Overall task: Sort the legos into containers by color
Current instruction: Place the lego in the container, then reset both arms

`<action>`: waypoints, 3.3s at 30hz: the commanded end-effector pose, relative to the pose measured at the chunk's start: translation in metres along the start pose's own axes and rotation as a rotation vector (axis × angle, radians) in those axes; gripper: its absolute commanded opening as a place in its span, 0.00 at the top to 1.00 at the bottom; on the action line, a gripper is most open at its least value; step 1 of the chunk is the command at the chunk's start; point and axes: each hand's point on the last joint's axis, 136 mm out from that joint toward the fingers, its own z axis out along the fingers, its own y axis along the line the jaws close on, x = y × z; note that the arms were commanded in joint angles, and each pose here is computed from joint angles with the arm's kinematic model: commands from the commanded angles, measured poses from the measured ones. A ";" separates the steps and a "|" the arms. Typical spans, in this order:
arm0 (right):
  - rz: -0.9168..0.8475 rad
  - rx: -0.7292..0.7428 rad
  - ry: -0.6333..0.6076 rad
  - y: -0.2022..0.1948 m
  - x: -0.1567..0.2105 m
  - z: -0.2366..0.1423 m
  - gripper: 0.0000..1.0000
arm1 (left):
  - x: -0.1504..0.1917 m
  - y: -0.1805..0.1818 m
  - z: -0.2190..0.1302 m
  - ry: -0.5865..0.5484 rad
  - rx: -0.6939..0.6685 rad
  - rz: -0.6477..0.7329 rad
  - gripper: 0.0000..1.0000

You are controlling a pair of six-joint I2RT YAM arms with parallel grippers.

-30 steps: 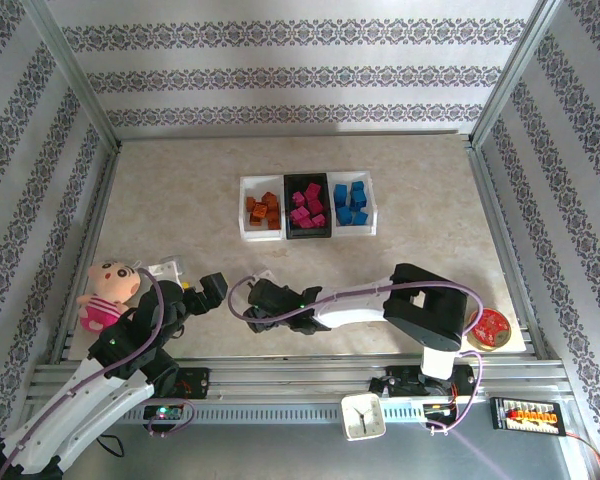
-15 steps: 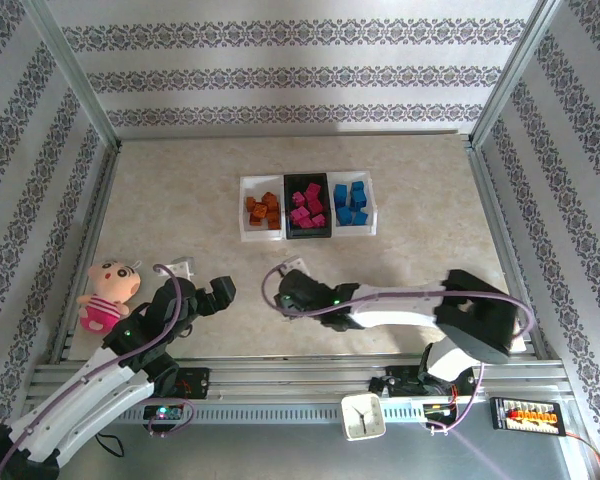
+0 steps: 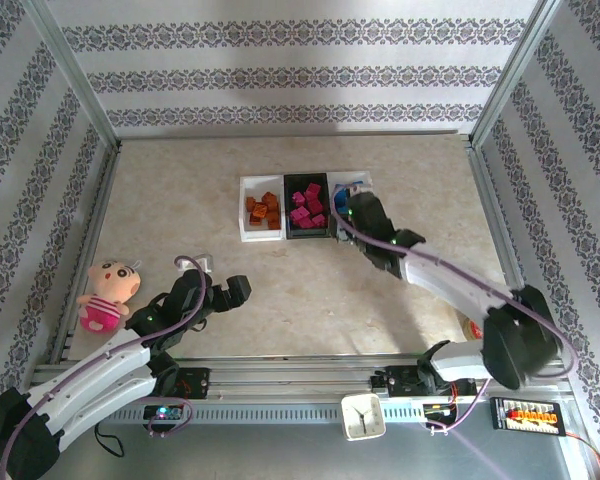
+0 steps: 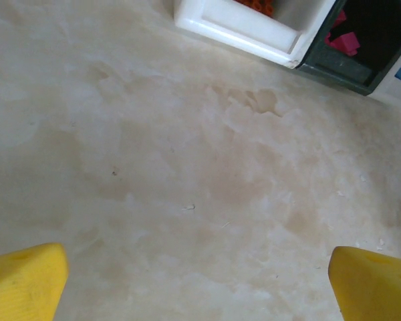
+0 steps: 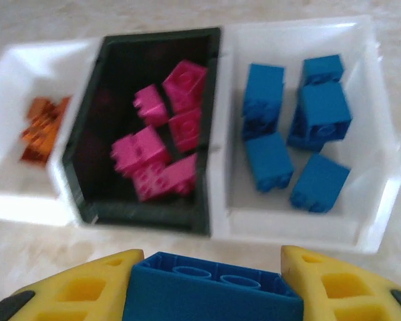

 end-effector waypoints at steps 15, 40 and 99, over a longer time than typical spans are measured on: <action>0.050 0.219 0.217 -0.057 -0.005 0.097 0.43 | -0.016 -0.007 -0.015 -0.064 0.031 -0.019 0.00; 0.048 0.110 -0.352 -0.061 -0.024 -0.078 0.02 | -0.152 -0.012 -0.006 -0.496 -0.288 0.326 0.00; -0.057 0.325 -0.448 -0.208 0.001 0.012 0.02 | -0.184 0.126 0.075 -0.506 -0.388 0.439 0.01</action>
